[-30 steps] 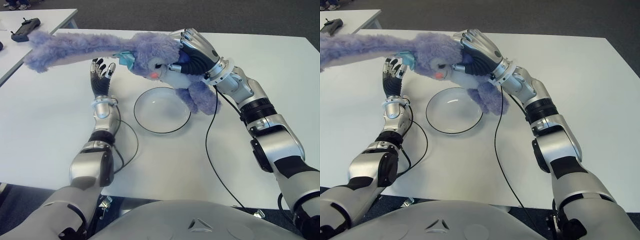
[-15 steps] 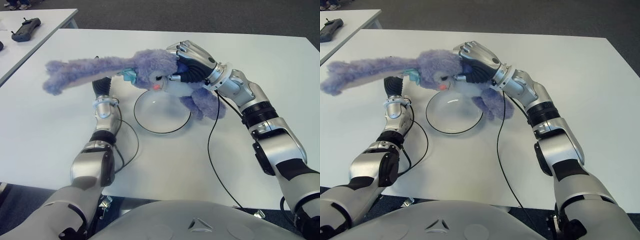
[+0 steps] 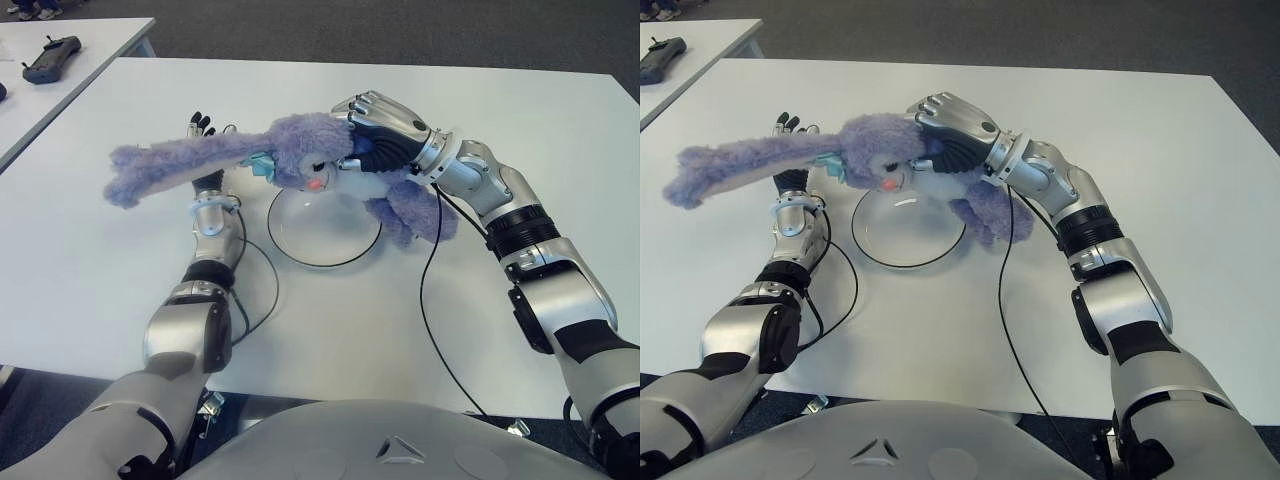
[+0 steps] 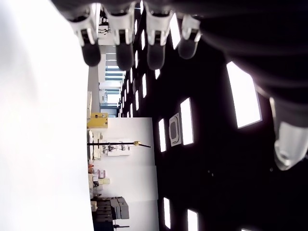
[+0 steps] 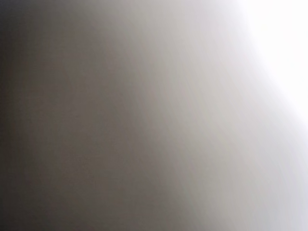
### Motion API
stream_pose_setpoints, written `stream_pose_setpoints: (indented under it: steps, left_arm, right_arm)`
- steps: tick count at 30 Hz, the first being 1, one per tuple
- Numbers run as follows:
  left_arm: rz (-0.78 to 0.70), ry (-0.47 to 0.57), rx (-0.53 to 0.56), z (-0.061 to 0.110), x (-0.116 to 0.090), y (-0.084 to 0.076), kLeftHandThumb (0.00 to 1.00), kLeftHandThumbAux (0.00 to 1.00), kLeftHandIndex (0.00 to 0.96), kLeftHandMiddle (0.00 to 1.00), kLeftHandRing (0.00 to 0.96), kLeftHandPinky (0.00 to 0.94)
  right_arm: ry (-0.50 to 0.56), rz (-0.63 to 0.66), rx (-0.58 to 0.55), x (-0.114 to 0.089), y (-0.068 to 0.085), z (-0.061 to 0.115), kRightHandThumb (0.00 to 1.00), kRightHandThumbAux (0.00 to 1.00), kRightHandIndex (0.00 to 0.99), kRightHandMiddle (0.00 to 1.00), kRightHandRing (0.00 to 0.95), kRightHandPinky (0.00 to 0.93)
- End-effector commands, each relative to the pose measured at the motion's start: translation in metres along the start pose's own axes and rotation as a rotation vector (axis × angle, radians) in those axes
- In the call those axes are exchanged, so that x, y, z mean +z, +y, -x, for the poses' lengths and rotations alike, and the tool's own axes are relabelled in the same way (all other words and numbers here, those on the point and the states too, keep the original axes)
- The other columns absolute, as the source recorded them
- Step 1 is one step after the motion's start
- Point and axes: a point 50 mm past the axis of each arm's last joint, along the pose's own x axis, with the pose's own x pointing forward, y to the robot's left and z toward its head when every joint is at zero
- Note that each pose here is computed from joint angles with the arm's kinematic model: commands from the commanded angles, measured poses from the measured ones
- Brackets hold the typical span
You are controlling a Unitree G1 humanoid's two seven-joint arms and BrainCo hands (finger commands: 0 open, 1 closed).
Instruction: Put the doll into the plate.
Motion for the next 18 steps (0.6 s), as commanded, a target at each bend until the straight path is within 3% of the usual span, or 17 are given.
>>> stream_pose_setpoints:
  steps: [1,7,14,18]
  left_arm:
    - [-0.054,0.515,-0.033,0.125,-0.11,-0.007,0.0,0.513,0.045,0.104,0.098,0.096]
    - [-0.05,0.515,-0.035,0.125,-0.11,-0.008,0.0,0.508,0.044,0.094,0.09,0.096]
    - [-0.044,0.515,-0.034,0.125,-0.109,-0.009,0.0,0.514,0.049,0.092,0.089,0.096]
    - [-0.04,0.521,-0.035,0.125,-0.11,-0.009,0.0,0.523,0.049,0.094,0.094,0.112]
  right_arm:
    - [0.041,0.009,0.253,-0.002,0.028,0.009,0.7,0.72,0.438,0.844,0.838,0.838]
    - [-0.012,0.094,0.383,0.003,0.035,0.006,0.699,0.724,0.438,0.854,0.86,0.871]
    - [-0.023,0.128,0.397,0.008,0.035,0.001,0.698,0.725,0.437,0.861,0.868,0.867]
    - [-0.048,0.164,0.399,0.013,0.028,-0.006,0.697,0.725,0.437,0.863,0.871,0.87]
